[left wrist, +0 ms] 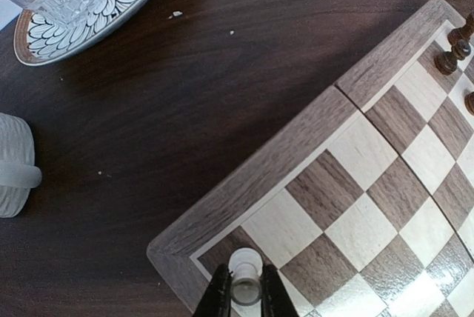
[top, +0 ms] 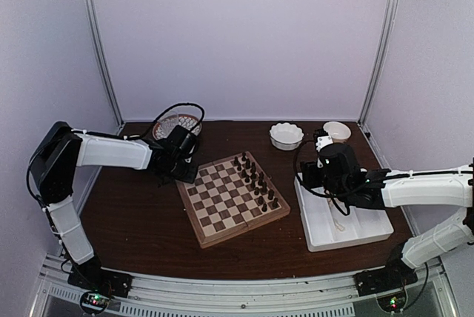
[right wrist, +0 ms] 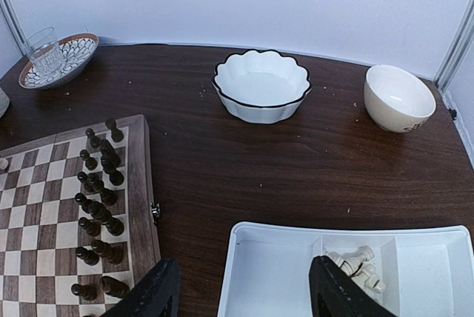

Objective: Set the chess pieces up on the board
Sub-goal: Place the rook at a1.

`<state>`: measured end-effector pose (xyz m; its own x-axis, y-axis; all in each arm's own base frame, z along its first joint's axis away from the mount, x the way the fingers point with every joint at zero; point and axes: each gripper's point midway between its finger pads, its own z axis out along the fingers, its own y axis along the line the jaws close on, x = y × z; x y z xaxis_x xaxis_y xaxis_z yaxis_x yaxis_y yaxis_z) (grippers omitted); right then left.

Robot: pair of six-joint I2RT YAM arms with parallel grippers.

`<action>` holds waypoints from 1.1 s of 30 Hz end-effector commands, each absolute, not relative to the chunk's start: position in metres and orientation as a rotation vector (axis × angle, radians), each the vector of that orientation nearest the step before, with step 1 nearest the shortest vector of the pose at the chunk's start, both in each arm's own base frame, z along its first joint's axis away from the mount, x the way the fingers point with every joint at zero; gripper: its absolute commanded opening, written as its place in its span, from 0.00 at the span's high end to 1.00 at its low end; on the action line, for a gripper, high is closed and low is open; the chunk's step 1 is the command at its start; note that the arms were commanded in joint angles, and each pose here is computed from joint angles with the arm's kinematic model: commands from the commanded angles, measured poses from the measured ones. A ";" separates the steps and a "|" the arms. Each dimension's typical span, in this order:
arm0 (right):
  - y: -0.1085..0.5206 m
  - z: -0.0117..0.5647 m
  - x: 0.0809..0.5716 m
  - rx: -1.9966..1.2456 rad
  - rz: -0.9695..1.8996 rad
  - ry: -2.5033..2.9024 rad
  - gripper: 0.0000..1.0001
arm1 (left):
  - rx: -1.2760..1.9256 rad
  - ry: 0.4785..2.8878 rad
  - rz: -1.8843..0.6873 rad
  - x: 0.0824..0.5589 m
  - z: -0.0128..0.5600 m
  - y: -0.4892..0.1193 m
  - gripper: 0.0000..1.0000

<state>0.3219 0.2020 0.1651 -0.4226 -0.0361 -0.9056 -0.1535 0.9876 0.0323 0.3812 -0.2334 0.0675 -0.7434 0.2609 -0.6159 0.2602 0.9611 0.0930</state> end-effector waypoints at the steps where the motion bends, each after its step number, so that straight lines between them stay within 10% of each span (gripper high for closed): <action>1: 0.200 0.177 0.328 -0.110 0.112 1.981 0.38 | 0.364 2.411 0.032 0.394 0.073 -0.233 0.96; 33: 0.201 0.176 0.328 -0.112 0.115 1.984 0.38 | 0.363 2.463 0.100 0.392 0.066 -0.227 0.93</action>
<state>0.3219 0.2020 0.1650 -0.4231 -0.0362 -0.9053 -0.1533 0.9877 0.0321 0.3863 -0.2293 0.0640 -0.7563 0.2856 -0.5885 0.2492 0.9576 0.1445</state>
